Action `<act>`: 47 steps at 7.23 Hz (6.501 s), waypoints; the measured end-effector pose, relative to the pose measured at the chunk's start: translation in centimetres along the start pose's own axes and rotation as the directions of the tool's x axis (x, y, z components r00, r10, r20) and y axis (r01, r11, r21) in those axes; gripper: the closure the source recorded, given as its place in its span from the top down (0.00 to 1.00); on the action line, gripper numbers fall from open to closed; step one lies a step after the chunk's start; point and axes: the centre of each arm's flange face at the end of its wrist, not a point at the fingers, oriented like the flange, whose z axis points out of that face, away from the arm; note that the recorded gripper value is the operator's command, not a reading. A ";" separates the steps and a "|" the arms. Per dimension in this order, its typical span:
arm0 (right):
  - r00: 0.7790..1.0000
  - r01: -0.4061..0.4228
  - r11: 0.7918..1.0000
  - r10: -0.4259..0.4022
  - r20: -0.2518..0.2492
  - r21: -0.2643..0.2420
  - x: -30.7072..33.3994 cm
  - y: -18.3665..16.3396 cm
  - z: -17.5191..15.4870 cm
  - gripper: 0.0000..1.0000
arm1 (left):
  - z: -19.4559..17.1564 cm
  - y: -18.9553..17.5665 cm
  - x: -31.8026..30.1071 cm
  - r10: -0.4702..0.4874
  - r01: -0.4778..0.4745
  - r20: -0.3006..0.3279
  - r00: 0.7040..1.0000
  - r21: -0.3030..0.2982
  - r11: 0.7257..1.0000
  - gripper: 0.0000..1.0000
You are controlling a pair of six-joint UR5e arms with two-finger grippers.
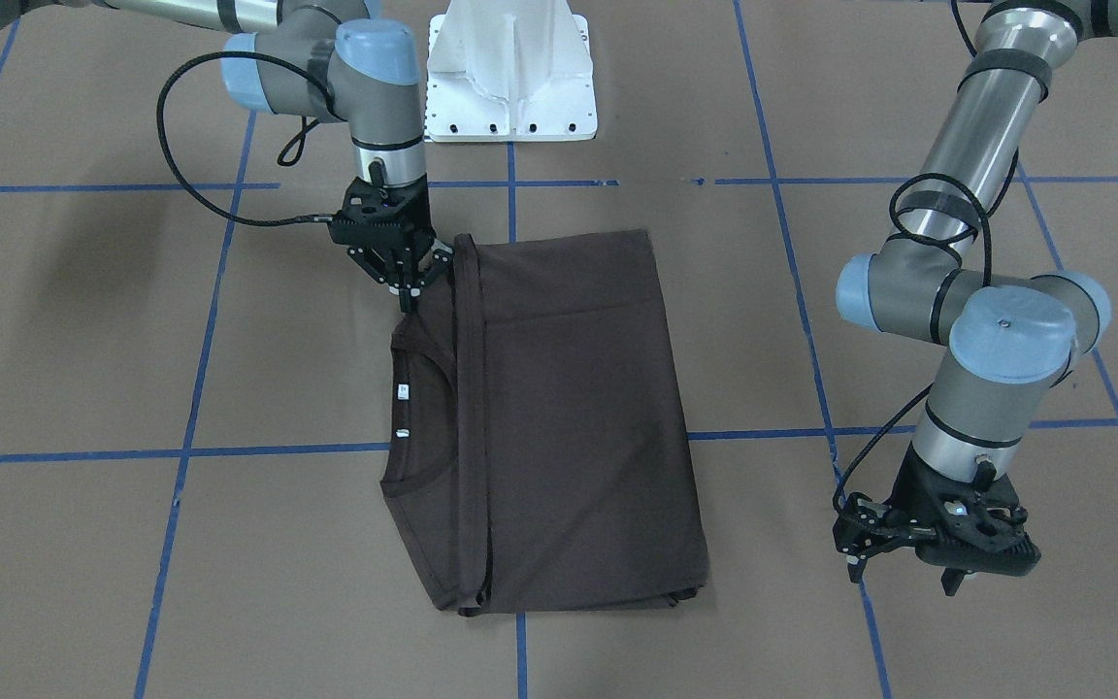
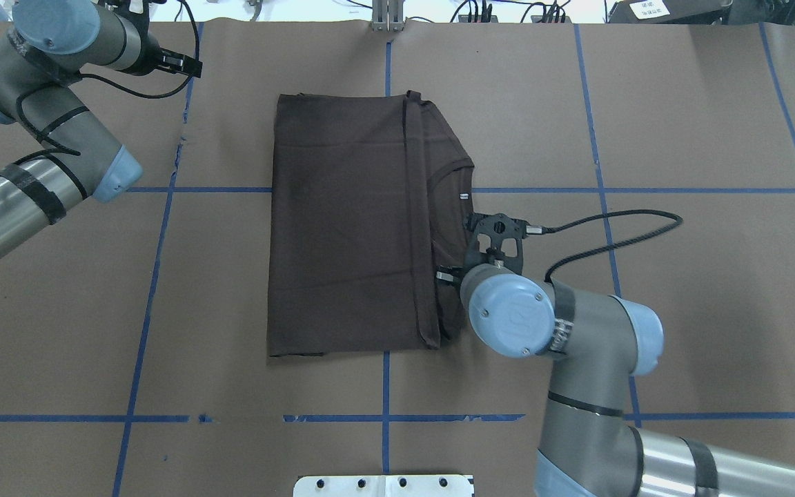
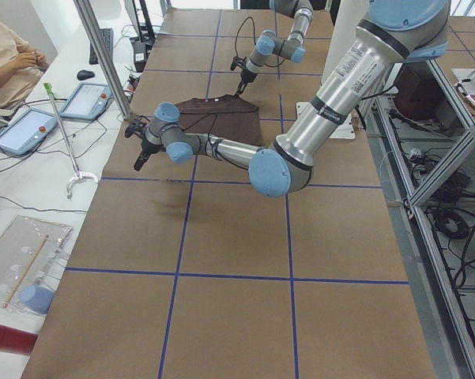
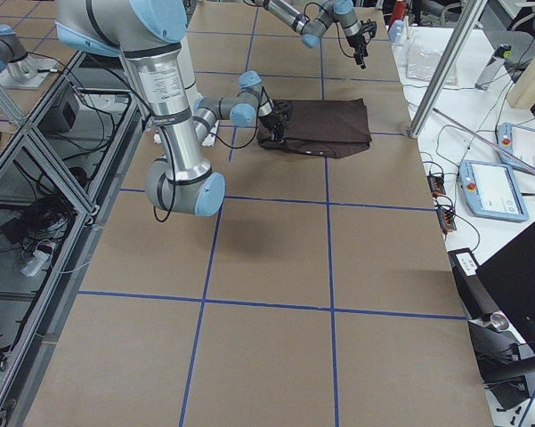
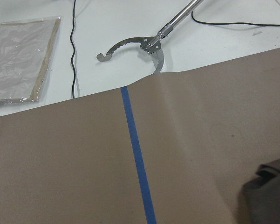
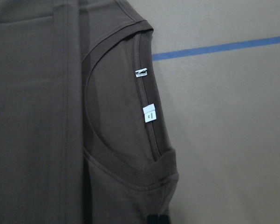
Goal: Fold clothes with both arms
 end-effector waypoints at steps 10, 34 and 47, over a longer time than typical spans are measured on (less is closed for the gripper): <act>0.944 0.328 0.945 -0.327 0.034 -0.013 0.9 9.4 -6.2 0.60 | -0.6 -0.3 0.6 0.003 -0.003 -0.012 1.000 0.009 1.000 1.00; 0.903 0.427 0.903 -0.429 0.017 0.055 -2.1 12.3 -5.4 0.00 | -0.5 0.2 0.3 0.003 -0.003 -0.010 1.000 0.006 1.000 1.00; 0.972 0.011 0.999 0.001 0.234 -0.050 3.2 7.3 -11.1 1.00 | -5.6 4.5 6.0 -0.124 0.116 -0.194 0.973 -0.049 0.992 1.00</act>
